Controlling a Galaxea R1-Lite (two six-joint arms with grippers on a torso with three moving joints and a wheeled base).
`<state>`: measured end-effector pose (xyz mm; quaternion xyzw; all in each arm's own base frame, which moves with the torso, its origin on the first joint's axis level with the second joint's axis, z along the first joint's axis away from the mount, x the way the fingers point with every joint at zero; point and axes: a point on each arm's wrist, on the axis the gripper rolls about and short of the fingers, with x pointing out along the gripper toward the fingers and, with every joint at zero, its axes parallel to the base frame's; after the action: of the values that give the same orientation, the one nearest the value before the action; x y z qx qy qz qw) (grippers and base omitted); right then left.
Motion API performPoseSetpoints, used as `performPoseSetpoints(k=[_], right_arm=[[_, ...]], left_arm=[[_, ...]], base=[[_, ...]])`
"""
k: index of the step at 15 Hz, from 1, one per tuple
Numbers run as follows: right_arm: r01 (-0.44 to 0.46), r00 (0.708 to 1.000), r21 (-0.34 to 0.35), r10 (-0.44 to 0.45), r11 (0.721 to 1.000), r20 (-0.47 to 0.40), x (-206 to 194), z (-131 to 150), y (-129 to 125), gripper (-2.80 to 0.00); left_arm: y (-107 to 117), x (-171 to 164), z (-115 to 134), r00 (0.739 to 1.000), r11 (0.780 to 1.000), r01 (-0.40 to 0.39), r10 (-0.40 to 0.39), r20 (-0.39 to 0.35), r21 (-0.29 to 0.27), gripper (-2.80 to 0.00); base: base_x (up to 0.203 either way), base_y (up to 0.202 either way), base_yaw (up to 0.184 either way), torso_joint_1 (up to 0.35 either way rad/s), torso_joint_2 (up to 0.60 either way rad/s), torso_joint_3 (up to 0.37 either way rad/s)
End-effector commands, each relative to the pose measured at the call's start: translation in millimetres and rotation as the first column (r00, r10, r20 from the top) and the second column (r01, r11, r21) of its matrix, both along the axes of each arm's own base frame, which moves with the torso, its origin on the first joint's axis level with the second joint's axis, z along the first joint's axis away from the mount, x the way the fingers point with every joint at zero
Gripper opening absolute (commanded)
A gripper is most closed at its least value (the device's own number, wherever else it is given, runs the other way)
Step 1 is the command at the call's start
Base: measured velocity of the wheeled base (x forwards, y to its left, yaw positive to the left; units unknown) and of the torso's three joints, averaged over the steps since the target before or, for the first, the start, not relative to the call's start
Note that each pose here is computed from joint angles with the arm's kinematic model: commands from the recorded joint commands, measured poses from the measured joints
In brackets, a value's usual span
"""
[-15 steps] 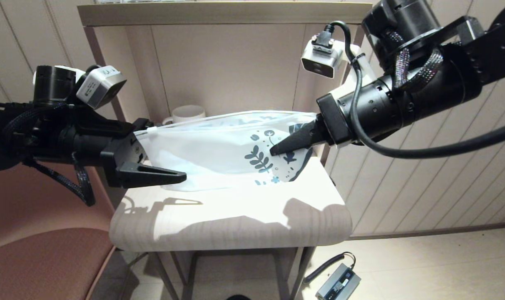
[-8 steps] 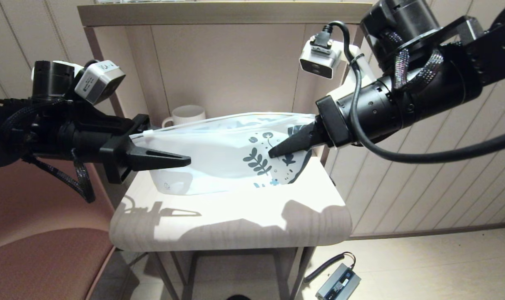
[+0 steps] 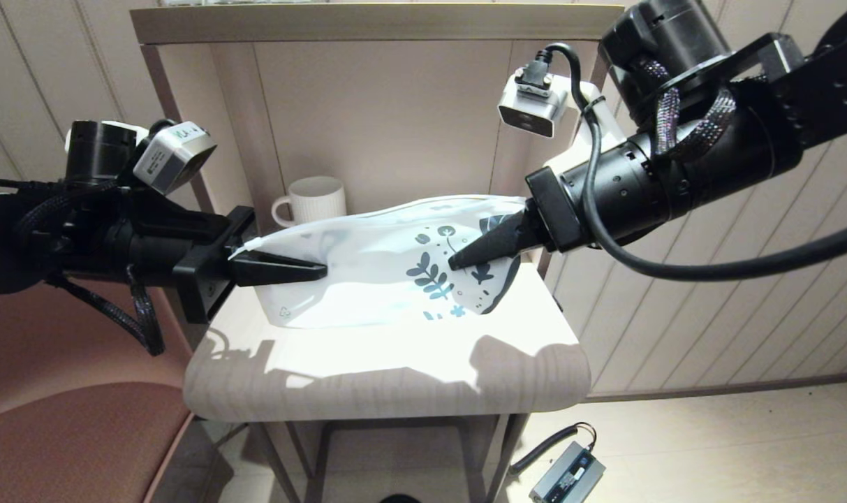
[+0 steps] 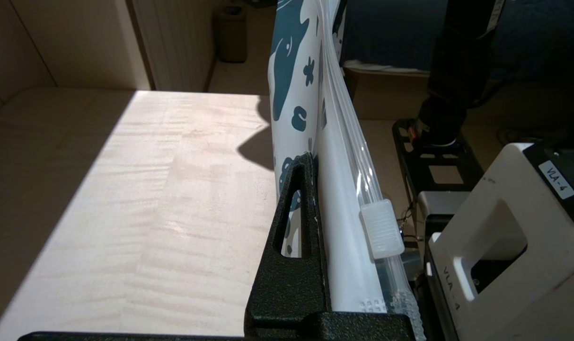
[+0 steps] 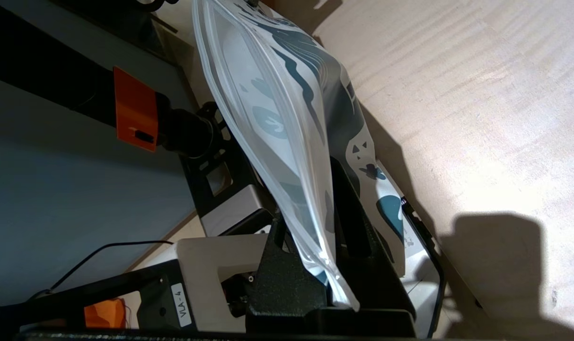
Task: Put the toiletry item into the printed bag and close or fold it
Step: Hand it to the other hand
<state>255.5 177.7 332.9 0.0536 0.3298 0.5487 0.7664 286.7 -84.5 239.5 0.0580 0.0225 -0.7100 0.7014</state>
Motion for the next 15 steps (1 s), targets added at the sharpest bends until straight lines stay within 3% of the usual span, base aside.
performPoseSetpoints(k=[1, 5, 15], right_arm=[[0.009, 1.000, -0.011, -0.010, 1.000, -0.005, 1.7, -4.0, -2.2, -2.80], [0.037, 0.994, -0.079, -0.028, 0.996, 0.107, 1.7, -4.8, -5.1, -2.80], [0.014, 0.994, -0.093, -0.004, 0.996, 0.110, 3.1, -9.8, 0.3, -2.80]], left_arm=[[0.3, 0.6, -7.2, 1.000, 1.000, 0.007, -0.007, -0.020, 0.001, -2.80], [0.4, 0.4, -4.5, 1.000, 1.000, 0.009, -0.009, -0.010, -0.002, -2.80], [0.1, 1.6, -7.0, 1.000, 1.000, 0.007, -0.007, -0.019, 0.001, -2.80]], base=[[0.000, 0.000, 0.000, 0.000, 0.00, 0.000], [0.000, 0.000, 0.000, 0.000, 0.00, 0.000], [0.000, 0.000, 0.000, 0.000, 0.00, 0.000]])
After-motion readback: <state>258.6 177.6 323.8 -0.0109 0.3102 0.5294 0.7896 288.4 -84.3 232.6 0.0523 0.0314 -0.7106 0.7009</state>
